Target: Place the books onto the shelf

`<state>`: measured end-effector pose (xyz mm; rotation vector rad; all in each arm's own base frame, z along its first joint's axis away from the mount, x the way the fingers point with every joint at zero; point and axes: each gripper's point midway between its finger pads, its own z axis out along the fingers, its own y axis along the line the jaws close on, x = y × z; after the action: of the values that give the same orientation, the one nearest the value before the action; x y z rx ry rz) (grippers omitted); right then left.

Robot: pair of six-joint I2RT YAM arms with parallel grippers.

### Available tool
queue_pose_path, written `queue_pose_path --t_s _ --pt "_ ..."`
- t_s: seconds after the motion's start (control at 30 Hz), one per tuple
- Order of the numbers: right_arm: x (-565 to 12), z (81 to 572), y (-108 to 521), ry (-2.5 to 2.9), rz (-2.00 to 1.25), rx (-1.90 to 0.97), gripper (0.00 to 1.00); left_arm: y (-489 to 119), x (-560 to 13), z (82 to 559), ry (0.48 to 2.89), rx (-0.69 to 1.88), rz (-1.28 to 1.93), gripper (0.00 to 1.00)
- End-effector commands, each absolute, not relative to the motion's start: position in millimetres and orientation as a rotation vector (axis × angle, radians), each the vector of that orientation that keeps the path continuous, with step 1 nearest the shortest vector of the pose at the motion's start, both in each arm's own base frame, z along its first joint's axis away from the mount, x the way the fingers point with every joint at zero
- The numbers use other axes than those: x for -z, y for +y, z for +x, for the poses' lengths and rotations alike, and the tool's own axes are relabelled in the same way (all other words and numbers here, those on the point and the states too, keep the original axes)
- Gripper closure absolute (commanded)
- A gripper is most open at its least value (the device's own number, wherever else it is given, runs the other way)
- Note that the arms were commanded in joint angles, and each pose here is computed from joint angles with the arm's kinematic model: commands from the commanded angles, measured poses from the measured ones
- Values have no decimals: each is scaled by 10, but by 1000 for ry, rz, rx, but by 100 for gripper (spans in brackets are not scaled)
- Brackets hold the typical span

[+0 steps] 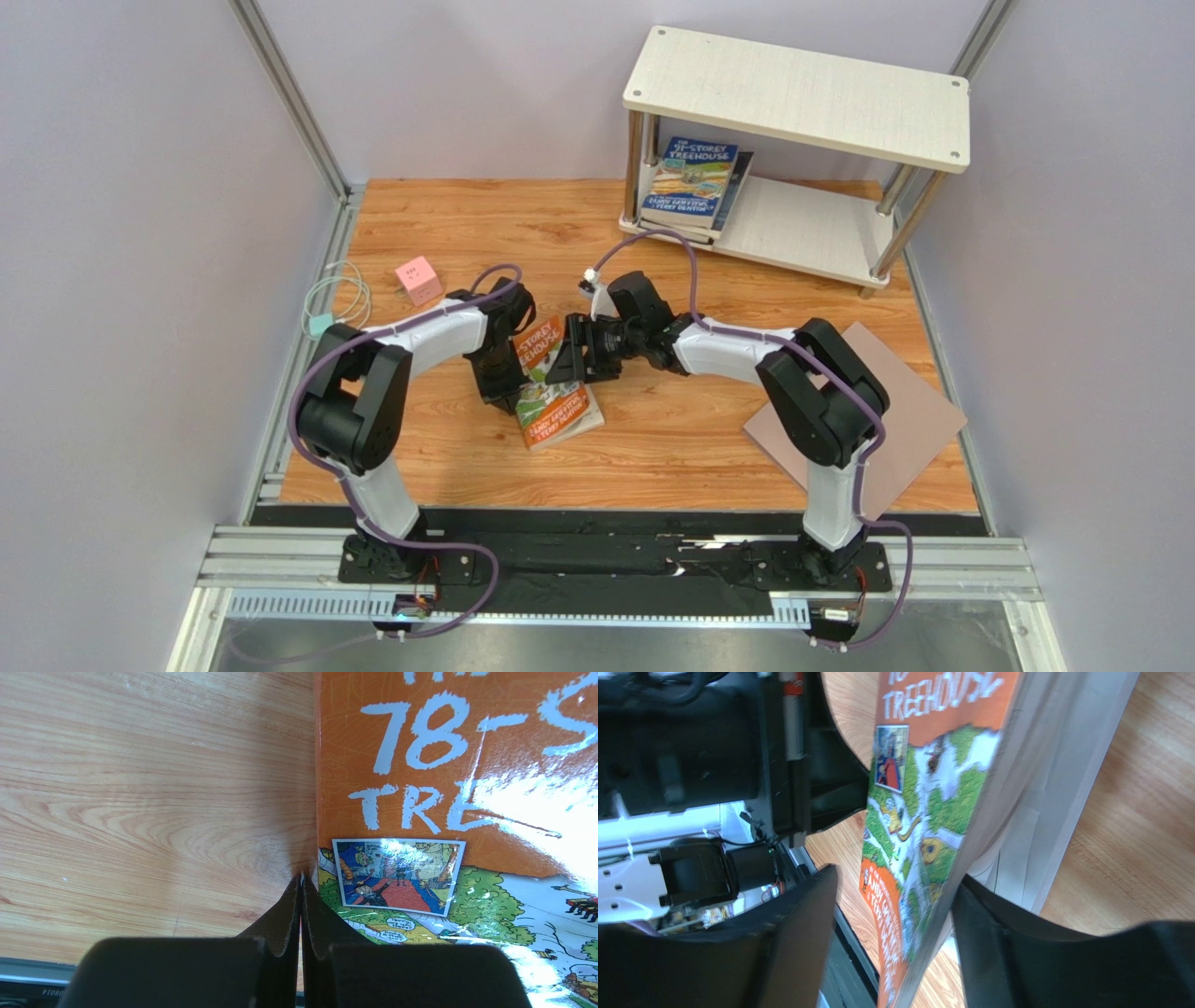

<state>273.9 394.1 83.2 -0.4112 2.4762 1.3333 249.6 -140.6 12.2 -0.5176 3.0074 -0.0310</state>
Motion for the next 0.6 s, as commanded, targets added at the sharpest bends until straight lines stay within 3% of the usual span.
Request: queue_pose_path --t_s 0.0,0.03,0.13,0.27,0.47,0.57 --pt "-965 2752 4122 2461 -447 -1388 50 -1603 -98 2758 2935 125 -485 100" --pt "-920 2727 4101 2491 -442 -1379 67 -1602 -110 2771 2929 126 -480 100" --pt "-972 2739 4108 2466 -452 -1383 95 -1570 -170 2793 2909 117 -435 100" --pt "-1096 2802 4089 2422 -453 -1368 99 -1405 -452 2816 2835 42 -385 77" --pt "-1583 2984 4045 2280 -452 -1412 100 -1248 -1050 2873 2664 49 -341 60" --pt "-1936 3047 3988 2193 -466 -1440 100 -1255 -1267 2893 2600 100 -323 59"
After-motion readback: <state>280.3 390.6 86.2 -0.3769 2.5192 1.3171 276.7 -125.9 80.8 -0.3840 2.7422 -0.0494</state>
